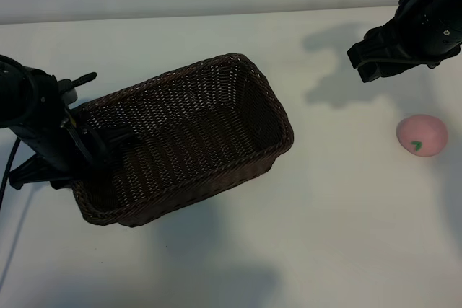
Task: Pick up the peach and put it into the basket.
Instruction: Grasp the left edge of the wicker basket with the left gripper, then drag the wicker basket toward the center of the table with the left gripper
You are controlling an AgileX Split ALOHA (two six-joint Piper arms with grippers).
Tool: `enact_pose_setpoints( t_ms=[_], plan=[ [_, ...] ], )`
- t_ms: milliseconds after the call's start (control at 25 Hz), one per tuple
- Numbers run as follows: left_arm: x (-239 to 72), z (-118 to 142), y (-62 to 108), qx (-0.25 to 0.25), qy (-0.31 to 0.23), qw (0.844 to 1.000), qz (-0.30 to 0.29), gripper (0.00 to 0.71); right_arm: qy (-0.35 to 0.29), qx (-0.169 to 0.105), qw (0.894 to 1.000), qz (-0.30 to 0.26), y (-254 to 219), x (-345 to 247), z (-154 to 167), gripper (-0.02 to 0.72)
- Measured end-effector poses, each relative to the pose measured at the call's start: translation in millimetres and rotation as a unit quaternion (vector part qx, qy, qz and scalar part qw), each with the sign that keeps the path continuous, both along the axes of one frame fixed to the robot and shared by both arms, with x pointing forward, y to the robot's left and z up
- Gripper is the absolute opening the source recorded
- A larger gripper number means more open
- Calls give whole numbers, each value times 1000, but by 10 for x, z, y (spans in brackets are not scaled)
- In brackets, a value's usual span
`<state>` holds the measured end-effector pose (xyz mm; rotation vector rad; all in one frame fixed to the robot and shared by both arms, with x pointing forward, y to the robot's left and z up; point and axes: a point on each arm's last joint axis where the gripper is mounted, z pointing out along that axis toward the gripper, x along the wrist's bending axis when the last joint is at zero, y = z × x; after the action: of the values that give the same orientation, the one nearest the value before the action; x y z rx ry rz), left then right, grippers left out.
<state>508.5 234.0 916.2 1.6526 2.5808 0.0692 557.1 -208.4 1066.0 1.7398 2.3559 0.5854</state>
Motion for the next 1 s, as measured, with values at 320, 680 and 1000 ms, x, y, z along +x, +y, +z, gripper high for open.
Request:
enact_pose_setpoints(
  t_ms=[320,680,1000],
  plan=[
    [9,-2,-6,-3,-4,1000,2,311,0,0,1000,0,0,0,0,548],
    [35,114,-80,-51,-43,998,3,192,1,0,1000,0,0,-2,-1,548],
    [51,147,-208,-122,-61,991,-12,160,1,0,1000,0,0,-2,-1,548]
  ],
)
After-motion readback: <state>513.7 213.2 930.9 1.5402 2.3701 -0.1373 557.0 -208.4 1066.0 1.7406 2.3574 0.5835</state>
